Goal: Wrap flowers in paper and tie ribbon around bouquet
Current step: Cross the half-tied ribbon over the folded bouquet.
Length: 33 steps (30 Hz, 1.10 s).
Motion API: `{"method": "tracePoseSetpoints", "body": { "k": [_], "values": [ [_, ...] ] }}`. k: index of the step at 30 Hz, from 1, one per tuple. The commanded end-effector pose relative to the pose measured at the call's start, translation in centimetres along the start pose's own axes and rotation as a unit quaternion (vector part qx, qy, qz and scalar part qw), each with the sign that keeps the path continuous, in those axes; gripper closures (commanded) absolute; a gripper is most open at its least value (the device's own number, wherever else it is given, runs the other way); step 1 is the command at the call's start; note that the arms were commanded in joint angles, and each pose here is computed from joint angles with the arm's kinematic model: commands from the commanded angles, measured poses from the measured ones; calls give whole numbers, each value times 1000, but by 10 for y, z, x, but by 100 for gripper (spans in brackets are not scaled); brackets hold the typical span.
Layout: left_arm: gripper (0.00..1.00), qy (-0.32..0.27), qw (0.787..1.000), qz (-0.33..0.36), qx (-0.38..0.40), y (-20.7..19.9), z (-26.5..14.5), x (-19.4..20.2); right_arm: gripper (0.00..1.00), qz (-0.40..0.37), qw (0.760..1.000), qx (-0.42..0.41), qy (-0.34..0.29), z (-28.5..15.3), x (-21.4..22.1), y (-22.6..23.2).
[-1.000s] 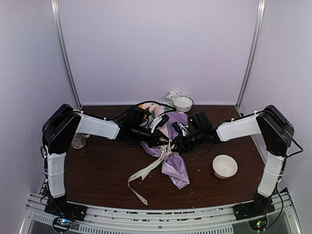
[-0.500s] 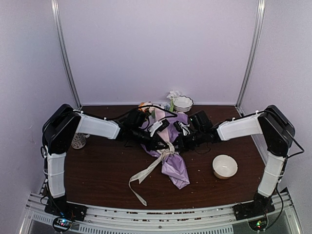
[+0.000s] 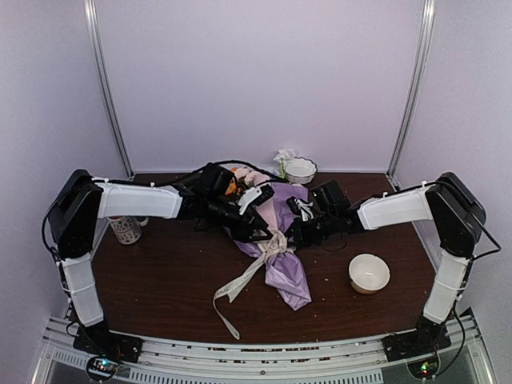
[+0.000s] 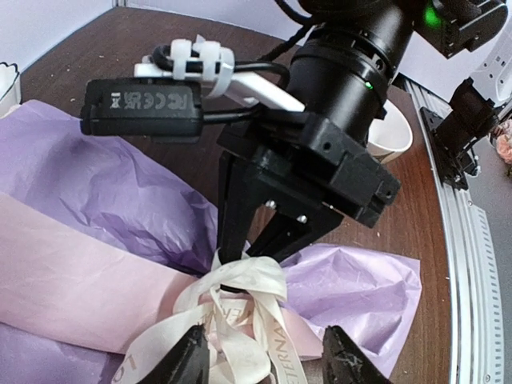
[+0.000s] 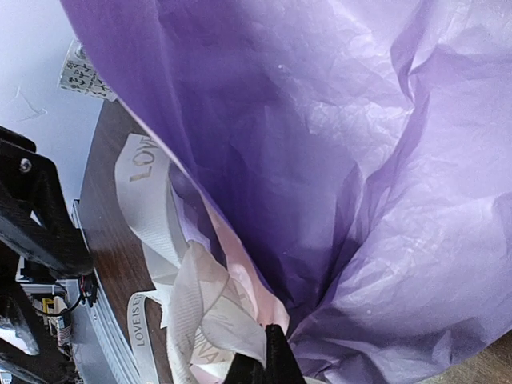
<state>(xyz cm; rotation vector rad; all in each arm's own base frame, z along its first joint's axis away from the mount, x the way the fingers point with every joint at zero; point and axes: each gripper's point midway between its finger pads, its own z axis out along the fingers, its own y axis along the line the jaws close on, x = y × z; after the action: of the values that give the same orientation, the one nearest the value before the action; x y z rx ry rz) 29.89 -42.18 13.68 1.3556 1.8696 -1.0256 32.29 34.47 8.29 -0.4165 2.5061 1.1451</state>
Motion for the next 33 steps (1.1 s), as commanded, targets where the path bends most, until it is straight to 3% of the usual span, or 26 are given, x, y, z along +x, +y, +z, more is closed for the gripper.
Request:
{"method": "tracePoseSetpoints", "body": {
  "k": [1, 6, 13, 19, 26, 33],
  "values": [
    [48, 13, 999, 16, -41, 9, -22, -1, 100, -15, 1000, 4, -19, -9, -12, 8],
    [40, 51, 985, -16, -164, 59, -48, 22, 100, -17, 1000, 4, -18, -9, -11, 9],
    [40, 92, 977, -45, -185, 79, -41, 48, 100, -17, 1000, 3, -18, -9, -12, 9],
    [59, 79, 979, -58, -178, 79, -34, 47, 100, -19, 1000, 3, -17, -9, -12, 11],
    [100, 71, 982, -67, -164, 75, -28, 47, 100, -19, 1000, 9, -16, -10, -13, 9],
    [100, 68, 979, -89, -173, 67, -39, 55, 100, -25, 998, 45, -30, -26, -16, 4]
  ]
}}
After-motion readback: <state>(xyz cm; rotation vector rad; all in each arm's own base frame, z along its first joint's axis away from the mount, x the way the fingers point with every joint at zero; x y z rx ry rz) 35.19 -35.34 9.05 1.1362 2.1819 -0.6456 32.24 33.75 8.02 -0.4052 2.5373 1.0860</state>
